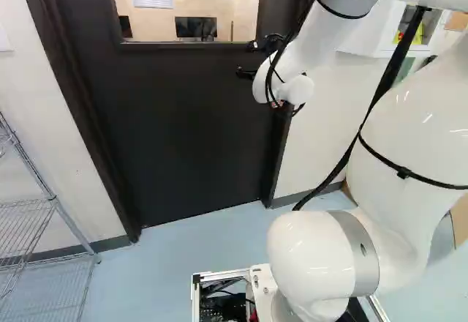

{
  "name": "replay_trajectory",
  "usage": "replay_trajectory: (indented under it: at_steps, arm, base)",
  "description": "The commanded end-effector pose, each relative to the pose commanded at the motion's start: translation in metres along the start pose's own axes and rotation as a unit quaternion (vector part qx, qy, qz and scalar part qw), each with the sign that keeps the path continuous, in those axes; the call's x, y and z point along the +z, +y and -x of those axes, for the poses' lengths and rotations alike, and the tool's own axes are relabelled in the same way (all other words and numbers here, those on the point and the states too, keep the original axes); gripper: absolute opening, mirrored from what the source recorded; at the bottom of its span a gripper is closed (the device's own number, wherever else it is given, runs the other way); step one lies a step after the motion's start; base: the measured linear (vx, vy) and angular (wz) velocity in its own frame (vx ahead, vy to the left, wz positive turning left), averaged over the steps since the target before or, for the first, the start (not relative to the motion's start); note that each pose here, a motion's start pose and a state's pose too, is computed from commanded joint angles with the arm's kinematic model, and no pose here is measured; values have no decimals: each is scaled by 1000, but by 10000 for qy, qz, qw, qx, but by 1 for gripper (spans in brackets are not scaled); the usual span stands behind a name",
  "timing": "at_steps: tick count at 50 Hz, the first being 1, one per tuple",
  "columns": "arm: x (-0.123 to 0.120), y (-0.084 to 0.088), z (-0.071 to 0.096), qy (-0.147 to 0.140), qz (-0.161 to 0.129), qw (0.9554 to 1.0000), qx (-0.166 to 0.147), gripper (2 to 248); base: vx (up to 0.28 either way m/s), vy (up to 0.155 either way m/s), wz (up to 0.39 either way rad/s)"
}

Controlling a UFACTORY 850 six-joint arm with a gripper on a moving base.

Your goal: Open the door and move inside

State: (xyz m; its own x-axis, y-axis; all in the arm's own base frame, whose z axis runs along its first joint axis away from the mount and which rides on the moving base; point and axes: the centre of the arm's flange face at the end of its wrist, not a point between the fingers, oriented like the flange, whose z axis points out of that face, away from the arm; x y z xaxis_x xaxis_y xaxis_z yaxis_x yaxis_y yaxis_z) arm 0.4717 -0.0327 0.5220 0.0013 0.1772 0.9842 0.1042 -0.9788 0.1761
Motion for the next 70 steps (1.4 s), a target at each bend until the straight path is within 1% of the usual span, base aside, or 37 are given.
replay_trajectory:
  at_steps: [5,13,54,70]
  arm:
    - [2,0,1,-6,-3,10000,1,247]
    - [4,-1,7,-69,-16,10000,15,247]
    - [11,-7,49,-505,-99,9986,110,247]
    - [7,-10,66,-684,-115,9975,150,247]
  base:
    - [0,0,0]
    - [0,0,0]
    - [0,0,0]
    - [0,0,0]
